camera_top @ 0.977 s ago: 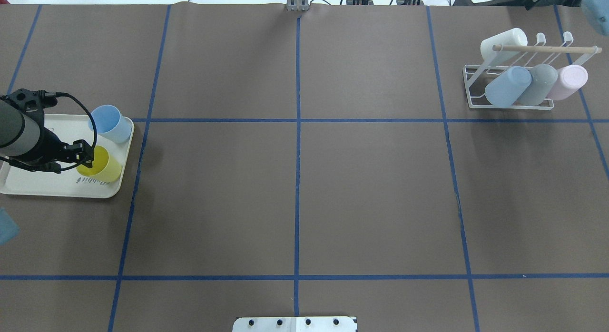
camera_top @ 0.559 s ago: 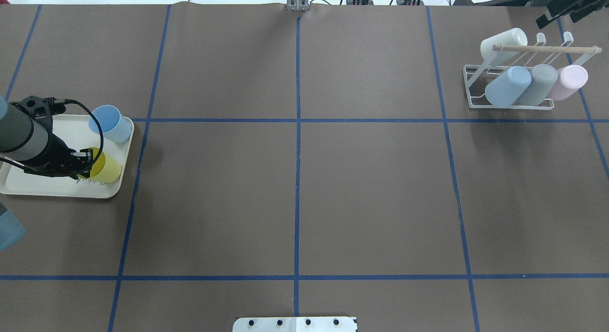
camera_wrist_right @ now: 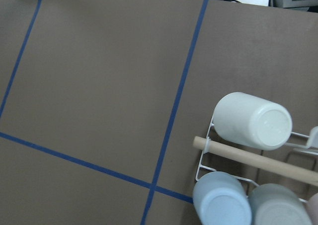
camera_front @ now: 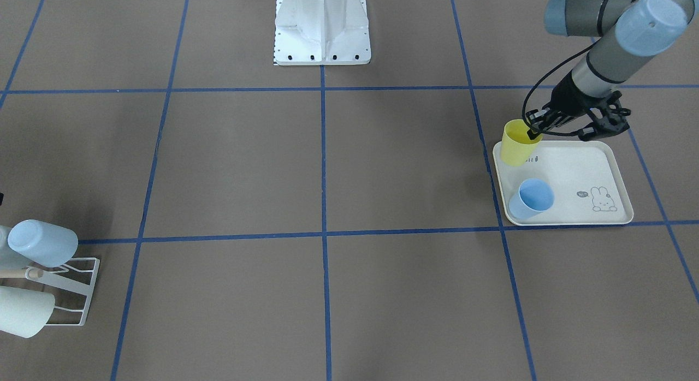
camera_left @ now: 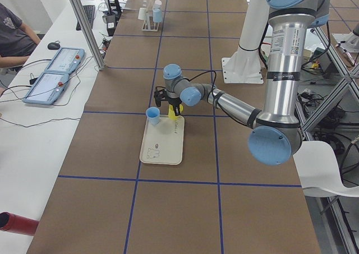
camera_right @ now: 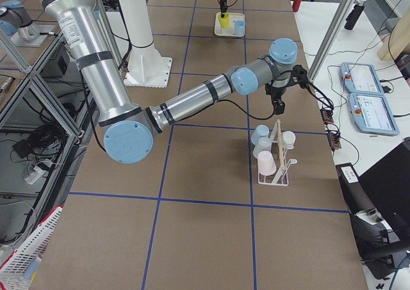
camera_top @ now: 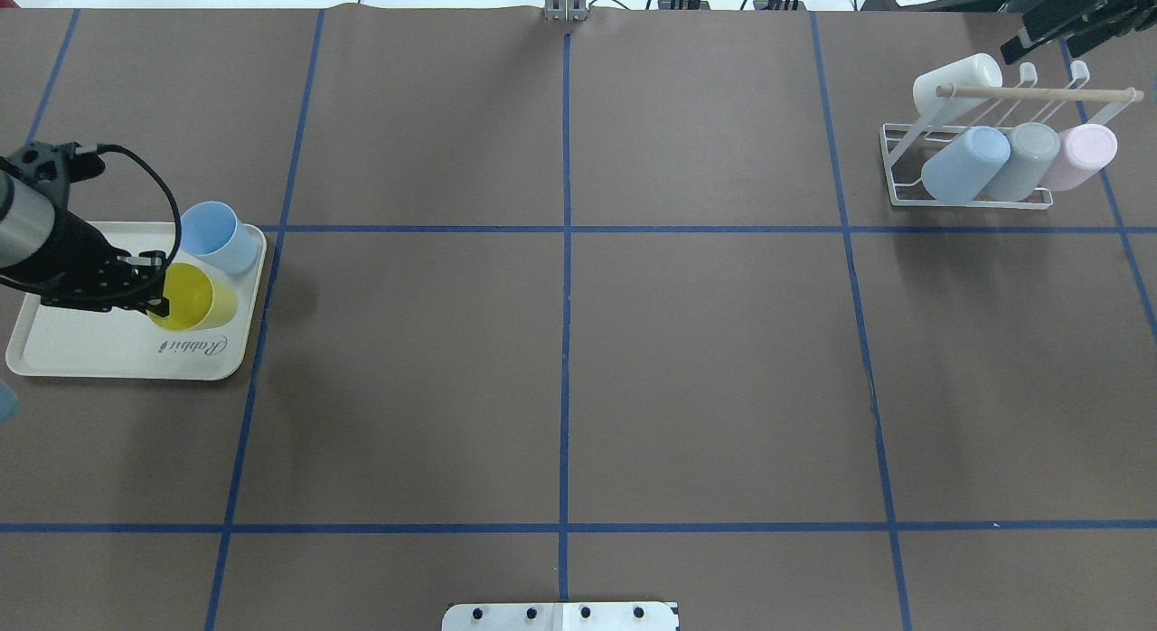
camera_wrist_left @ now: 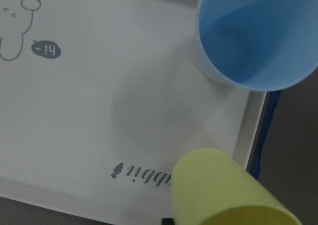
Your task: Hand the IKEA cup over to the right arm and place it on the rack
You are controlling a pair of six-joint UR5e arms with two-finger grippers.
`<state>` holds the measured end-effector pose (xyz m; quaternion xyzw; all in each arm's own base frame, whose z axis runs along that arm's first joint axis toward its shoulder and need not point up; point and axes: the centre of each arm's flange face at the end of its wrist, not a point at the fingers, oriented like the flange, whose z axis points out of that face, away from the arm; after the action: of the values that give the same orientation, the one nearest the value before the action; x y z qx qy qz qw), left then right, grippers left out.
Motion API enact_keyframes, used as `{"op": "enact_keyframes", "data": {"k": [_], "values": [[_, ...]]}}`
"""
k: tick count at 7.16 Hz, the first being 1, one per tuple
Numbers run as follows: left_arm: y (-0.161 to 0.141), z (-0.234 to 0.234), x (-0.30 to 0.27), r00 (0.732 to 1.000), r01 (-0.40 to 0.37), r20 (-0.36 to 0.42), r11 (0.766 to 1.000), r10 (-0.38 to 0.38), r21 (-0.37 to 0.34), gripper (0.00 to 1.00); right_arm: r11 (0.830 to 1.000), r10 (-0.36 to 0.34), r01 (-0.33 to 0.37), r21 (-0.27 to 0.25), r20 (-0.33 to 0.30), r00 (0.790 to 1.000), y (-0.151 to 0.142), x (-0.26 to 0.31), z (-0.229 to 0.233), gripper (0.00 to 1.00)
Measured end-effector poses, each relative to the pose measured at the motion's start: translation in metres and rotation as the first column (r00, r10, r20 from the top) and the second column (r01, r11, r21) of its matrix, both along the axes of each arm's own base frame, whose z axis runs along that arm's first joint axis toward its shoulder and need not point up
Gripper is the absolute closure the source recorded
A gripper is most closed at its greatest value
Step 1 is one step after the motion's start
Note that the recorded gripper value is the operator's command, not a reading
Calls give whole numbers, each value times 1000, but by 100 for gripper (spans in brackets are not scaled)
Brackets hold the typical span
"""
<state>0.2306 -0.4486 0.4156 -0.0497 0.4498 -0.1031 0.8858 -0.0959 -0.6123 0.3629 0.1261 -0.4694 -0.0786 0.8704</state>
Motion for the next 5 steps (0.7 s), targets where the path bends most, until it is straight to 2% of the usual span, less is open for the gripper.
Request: {"op": "enact_keyframes", "data": {"k": [2,3,5], "values": [[6,-54,-35,994,26,-110,1000,-27,-11,100,999,-5,7,-45,36,999,31,-43,-30,1],[3,-87,-35,986,60,-155,997,-66,-44,100,997,2,3,-80,58,998,48,-73,-49,1],[-7,-151,-26,961,123,-233,985,-149,-121,100,989,60,-37,-145,156,986,83,-144,-84,2]]}}
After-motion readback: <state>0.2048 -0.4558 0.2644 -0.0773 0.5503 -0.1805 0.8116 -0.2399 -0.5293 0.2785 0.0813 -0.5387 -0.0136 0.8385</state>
